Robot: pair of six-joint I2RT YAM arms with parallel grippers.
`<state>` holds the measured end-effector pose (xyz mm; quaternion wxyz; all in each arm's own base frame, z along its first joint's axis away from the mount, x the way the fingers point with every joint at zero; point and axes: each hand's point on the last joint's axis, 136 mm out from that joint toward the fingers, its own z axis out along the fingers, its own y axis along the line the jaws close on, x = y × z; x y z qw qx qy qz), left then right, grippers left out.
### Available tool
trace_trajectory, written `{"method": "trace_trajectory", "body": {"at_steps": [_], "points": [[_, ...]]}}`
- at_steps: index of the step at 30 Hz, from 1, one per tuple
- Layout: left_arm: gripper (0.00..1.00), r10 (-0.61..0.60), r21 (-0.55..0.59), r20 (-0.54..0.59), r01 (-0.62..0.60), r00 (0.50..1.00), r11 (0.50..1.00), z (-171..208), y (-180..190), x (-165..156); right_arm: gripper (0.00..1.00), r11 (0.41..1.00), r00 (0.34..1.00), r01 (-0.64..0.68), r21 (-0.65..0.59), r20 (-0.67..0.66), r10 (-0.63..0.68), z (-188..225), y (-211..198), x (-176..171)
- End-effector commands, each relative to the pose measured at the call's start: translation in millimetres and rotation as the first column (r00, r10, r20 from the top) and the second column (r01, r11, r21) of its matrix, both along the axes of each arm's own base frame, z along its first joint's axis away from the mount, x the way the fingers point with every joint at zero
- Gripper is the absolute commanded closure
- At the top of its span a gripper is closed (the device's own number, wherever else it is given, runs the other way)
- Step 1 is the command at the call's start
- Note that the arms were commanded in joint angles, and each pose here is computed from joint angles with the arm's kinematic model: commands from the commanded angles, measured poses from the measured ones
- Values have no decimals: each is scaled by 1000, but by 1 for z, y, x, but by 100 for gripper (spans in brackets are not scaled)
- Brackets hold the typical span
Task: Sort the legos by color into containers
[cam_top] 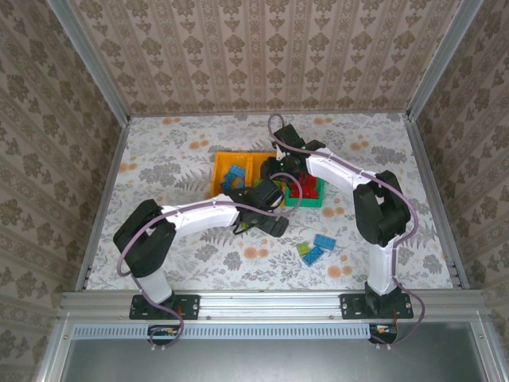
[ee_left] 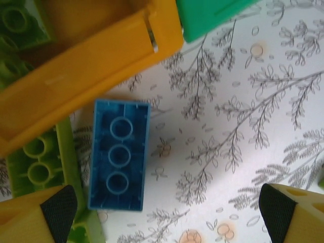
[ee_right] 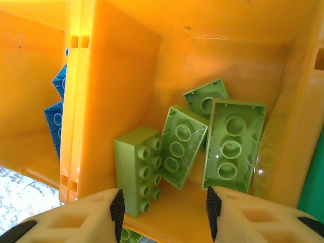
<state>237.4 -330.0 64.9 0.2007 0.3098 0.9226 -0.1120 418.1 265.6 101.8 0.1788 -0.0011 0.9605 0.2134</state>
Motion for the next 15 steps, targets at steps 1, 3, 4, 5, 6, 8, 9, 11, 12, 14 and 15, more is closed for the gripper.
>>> {"method": "trace_trajectory", "body": {"at_steps": [1, 3, 4, 5, 6, 8, 9, 11, 12, 14, 15], "points": [[5, -29, 47, 30, 28, 999, 998, 0, -1, 8, 47, 998, 999, 8, -58, -35, -10, -9, -13, -3], [6, -34, 60, 28, 32, 999, 998, -4, -1, 10, 44, 998, 1000, 10, -54, -26, -11, -4, -14, -4], [6, -36, 67, 26, 35, 999, 997, -7, 0, 11, 43, 999, 1000, 10, -50, -16, -11, 0, -14, -5], [7, -36, 74, 17, 35, 999, 997, -11, 1, 11, 41, 999, 1000, 14, -47, -6, -15, 5, -16, -6], [7, -34, 74, 13, 33, 999, 997, -12, 1, 12, 40, 999, 1000, 19, -45, 5, -19, 10, -18, -7], [8, -31, 81, 1, 31, 1000, 996, -17, 3, 12, 39, 999, 999, 32, -34, 30, -31, 22, -24, -10], [8, -32, 86, -2, 32, 999, 996, -20, 4, 12, 38, 999, 998, 38, -29, 41, -37, 27, -28, -12], [9, -36, 89, -8, 37, 999, 995, -22, 3, 12, 37, 998, 996, 63, -16, 62, -62, 37, -38, -17], [9, -36, 92, -8, 37, 999, 995, -24, 3, 13, 37, 997, 995, 74, -13, 69, -73, 40, -43, -19], [10, -45, 96, -17, 46, 999, 994, -28, 2, 12, 37, 995, 991, 98, -12, 92, -97, 50, -56, -24], [12, -47, 93, -22, 49, 999, 994, -29, 0, 12, 36, 994, 989, 111, -14, 101, -109, 54, -62, -26]]}}
